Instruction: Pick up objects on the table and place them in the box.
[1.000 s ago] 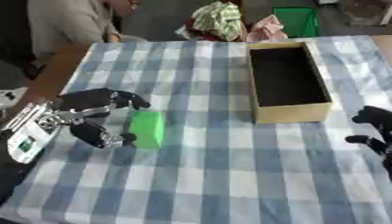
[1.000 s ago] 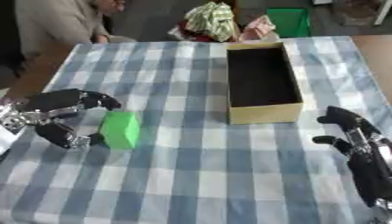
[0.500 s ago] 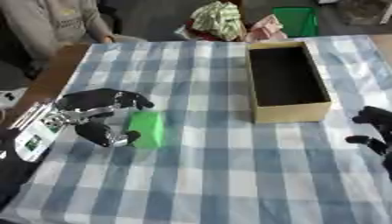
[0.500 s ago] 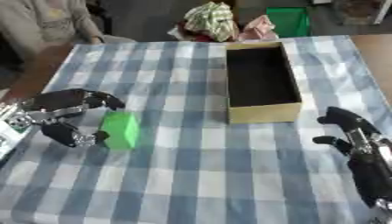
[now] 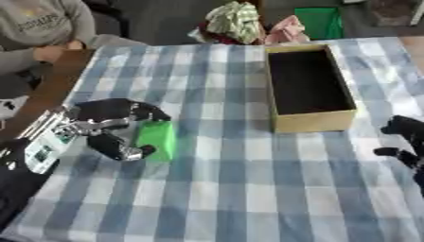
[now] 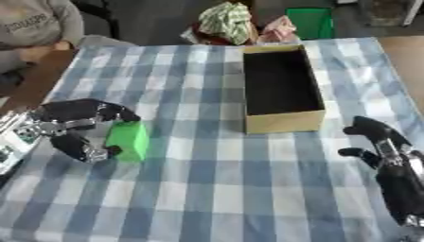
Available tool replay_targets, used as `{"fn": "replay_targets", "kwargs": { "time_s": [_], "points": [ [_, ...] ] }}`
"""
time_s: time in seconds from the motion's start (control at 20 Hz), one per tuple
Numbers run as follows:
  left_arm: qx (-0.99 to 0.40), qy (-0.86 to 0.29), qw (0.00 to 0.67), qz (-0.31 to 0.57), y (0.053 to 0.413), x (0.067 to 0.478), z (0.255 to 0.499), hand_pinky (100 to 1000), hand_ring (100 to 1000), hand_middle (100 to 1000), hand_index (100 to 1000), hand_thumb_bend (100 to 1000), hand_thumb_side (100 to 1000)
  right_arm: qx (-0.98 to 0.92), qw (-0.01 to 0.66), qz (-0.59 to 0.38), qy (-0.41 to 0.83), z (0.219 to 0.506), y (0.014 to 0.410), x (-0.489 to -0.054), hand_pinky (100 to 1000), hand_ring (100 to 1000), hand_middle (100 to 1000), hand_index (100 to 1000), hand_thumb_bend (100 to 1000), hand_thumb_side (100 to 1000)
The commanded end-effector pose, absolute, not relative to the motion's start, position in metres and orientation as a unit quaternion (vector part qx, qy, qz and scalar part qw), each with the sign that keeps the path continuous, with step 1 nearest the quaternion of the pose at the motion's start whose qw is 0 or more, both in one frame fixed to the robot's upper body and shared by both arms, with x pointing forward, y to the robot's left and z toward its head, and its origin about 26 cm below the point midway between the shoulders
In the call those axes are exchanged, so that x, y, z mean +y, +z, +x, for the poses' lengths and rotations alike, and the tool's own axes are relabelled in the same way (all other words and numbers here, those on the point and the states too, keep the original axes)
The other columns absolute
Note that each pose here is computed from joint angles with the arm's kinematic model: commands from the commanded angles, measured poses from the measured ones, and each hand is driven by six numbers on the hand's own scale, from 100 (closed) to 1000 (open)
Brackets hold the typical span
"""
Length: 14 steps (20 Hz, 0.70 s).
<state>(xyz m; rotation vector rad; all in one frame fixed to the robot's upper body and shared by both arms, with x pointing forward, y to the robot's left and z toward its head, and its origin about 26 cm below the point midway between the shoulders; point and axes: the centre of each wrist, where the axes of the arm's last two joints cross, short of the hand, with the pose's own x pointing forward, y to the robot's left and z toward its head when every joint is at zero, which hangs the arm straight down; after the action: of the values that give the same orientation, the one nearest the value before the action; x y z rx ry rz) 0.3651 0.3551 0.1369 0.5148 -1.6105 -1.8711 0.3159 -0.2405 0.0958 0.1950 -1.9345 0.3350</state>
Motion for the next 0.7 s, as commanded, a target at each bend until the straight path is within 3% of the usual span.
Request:
{"fn": "replay_targets", "kwargs": {
  "time_s": [0.05, 0.3, 0.4, 0.55, 0.7],
  "points": [
    [-0.601, -0.714, 0.294, 0.208, 0.1463, 0.3586, 0.3673, 782, 799, 840, 979, 254, 807, -0.822, 0.545, 0.077, 0.148, 0.3162, 0.1006, -0.241, 651, 1000, 679, 831, 100, 750],
    [-0.593, -0.719, 0.295, 0.211, 0.1435, 0.359, 0.3678, 783, 799, 839, 981, 242, 790, -0.821, 0.545, 0.077, 0.148, 0.3162, 0.1004, -0.2409, 652, 1000, 679, 831, 100, 751],
    [-0.591, -0.721, 0.295, 0.212, 0.1424, 0.359, 0.368, 780, 796, 833, 980, 211, 720, -0.821, 0.545, 0.077, 0.148, 0.3162, 0.1003, -0.2409, 652, 1000, 679, 831, 100, 751],
    [-0.591, -0.719, 0.299, 0.21, 0.1404, 0.3586, 0.3682, 773, 750, 774, 971, 148, 514, -0.821, 0.546, 0.076, 0.148, 0.3162, 0.1003, -0.241, 652, 1000, 679, 831, 100, 751],
    [-0.593, -0.716, 0.302, 0.209, 0.1403, 0.3579, 0.3683, 759, 709, 734, 968, 145, 466, -0.821, 0.546, 0.076, 0.149, 0.3163, 0.1002, -0.2409, 652, 1000, 679, 831, 100, 755]
  ]
}}
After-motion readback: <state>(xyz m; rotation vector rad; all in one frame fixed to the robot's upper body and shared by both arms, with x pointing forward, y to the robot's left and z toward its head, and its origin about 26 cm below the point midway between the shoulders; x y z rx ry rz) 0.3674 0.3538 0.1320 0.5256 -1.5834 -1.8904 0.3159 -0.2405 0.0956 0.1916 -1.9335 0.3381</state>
